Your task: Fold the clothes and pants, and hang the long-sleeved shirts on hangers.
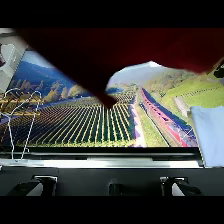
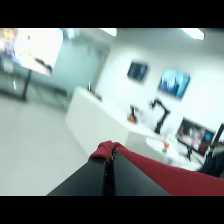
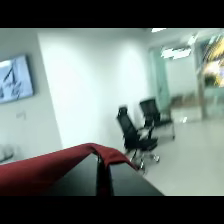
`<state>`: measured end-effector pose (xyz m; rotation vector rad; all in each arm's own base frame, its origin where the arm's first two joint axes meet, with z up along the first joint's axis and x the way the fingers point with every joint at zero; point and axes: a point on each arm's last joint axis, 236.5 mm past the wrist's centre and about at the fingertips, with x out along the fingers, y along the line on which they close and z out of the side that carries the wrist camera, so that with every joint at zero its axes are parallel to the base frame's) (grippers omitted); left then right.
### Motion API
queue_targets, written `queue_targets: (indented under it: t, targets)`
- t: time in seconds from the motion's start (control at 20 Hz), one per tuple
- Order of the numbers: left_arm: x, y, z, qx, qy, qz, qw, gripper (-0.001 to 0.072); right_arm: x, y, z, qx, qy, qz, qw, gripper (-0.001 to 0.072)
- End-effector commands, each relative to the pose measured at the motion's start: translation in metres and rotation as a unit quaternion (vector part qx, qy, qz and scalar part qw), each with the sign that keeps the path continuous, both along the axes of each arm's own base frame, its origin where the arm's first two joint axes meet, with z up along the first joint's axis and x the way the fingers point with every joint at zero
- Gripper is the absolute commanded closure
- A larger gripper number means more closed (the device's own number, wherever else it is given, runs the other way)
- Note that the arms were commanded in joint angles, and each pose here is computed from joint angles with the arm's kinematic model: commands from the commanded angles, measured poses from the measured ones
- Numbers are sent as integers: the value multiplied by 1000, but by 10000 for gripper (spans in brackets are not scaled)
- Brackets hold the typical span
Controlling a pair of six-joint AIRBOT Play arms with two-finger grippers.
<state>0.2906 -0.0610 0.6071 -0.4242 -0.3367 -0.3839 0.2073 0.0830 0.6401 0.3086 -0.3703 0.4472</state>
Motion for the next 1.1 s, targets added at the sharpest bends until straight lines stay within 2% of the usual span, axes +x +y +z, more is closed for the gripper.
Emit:
queue_targets:
  t: [0.0,0.15,0.25,0.35,0.5,0.65,0.75,0.9,1.05]
  targets:
    - [-70,17,30,9,-68,58,996,691,-7,-22,6,28,2,-50,998,681]
    - [-13,10,-21,35,40,40,998,691,89,-21,-68,43,158,4,986,681]
    - [52,-2,-93,57,171,2,984,690,162,-24,-156,69,294,41,952,681]
    - [115,-22,-192,83,318,-44,943,691,218,-28,-257,82,415,61,904,681]
    - [188,-56,-358,102,496,-96,857,690,276,-3,-402,37,539,77,838,681]
    - [237,-81,-499,118,588,-102,794,691,318,2,-535,-14,636,7,772,680]
    - [264,-100,-563,110,606,-104,781,690,340,0,-605,-10,671,-26,741,680]
    - [286,-120,-618,103,606,-99,782,691,361,-1,-671,62,701,-48,709,680]
    - [291,-128,-643,102,611,-98,779,688,380,2,-688,107,687,-52,717,680]
